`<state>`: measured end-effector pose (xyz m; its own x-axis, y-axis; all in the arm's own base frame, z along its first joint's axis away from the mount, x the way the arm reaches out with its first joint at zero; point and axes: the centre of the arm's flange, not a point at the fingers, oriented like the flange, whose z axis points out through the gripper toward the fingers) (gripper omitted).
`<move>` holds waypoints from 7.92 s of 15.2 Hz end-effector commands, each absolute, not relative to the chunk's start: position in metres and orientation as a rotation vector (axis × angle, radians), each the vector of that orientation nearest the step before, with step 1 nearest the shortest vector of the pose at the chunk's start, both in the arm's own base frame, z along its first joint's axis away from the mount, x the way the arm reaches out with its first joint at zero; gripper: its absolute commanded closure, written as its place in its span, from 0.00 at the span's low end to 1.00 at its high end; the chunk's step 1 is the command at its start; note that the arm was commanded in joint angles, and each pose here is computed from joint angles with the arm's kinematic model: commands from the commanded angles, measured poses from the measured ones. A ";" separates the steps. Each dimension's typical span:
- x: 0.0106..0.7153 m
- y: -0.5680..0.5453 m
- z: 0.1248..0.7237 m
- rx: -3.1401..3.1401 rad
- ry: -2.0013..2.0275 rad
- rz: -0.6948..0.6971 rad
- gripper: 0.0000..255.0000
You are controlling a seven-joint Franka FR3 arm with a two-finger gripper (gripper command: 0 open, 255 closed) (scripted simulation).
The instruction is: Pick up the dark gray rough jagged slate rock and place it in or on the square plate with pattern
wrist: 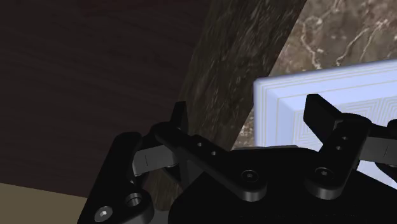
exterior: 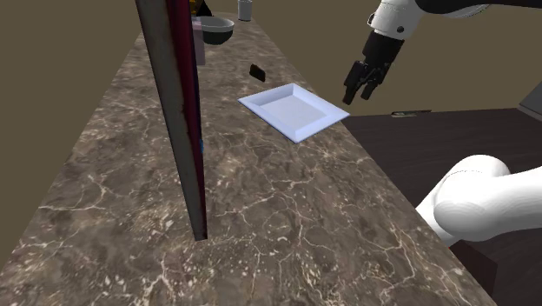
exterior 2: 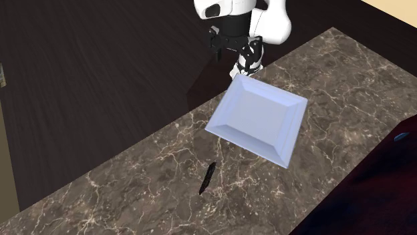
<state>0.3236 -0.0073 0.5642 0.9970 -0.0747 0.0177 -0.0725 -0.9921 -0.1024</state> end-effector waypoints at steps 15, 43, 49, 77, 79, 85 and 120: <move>0.505 0.070 0.572 -3.259 -0.025 -0.014 0.00; 0.640 0.129 0.525 -3.424 -0.144 0.003 1.00; 0.640 0.128 0.525 -3.424 -0.144 0.003 1.00; 0.663 0.081 0.522 -3.100 -0.032 -0.003 1.00; 0.663 0.082 0.522 -3.100 -0.032 -0.003 1.00; 0.663 0.082 0.544 -3.100 -0.032 -0.004 1.00; 0.444 0.129 0.603 -3.100 -0.032 -0.004 1.00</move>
